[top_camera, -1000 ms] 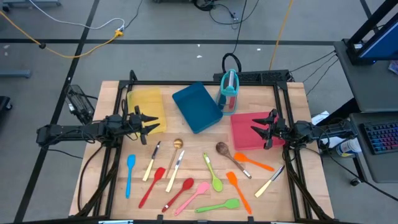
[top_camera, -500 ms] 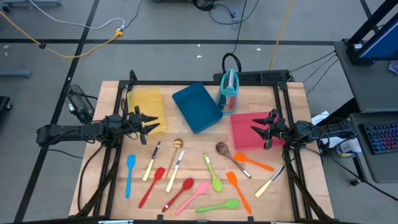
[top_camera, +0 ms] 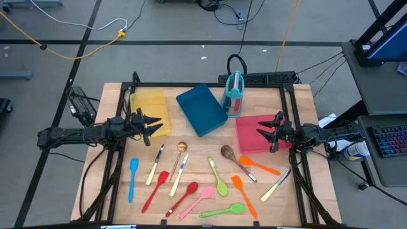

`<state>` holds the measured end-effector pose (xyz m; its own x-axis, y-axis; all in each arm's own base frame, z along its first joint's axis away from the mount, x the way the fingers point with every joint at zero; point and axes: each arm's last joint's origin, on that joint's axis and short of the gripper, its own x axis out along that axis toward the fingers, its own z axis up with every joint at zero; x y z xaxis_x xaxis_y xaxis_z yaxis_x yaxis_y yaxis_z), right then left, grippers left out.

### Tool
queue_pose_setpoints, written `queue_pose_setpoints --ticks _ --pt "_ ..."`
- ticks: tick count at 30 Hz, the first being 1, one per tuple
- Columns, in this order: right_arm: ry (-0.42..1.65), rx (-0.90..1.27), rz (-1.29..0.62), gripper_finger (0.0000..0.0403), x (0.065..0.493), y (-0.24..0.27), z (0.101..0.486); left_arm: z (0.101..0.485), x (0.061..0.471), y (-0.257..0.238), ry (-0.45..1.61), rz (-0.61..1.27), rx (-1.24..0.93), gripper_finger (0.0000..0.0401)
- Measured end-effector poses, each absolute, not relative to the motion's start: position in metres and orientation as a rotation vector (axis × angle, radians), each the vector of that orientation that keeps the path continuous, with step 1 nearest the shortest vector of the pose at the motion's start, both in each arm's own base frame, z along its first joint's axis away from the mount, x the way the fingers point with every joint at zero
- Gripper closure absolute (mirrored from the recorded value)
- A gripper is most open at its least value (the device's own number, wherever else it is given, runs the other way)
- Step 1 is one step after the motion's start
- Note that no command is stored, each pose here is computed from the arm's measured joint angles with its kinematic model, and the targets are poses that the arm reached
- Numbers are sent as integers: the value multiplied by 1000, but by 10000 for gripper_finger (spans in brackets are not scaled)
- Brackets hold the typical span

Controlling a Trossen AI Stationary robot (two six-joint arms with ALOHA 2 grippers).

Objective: Pick & Place Kitchen Items
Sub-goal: Put the gold serving spoon into the yellow bin

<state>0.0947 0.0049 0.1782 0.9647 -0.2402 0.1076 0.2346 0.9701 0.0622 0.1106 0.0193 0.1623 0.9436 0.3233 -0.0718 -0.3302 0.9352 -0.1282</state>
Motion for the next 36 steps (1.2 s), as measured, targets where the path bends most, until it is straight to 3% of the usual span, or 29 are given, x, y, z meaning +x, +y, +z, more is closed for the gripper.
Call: queue_pose_setpoints --ticks 13,26,36 --pt "-114 49 -240 252 95 5 178 165 111 20 -17 344 -330 256" --pt "-114 49 -240 252 95 5 178 195 109 20 -182 339 -196 256" --pt "-108 46 -241 252 95 5 178 220 115 21 -134 348 -130 256"
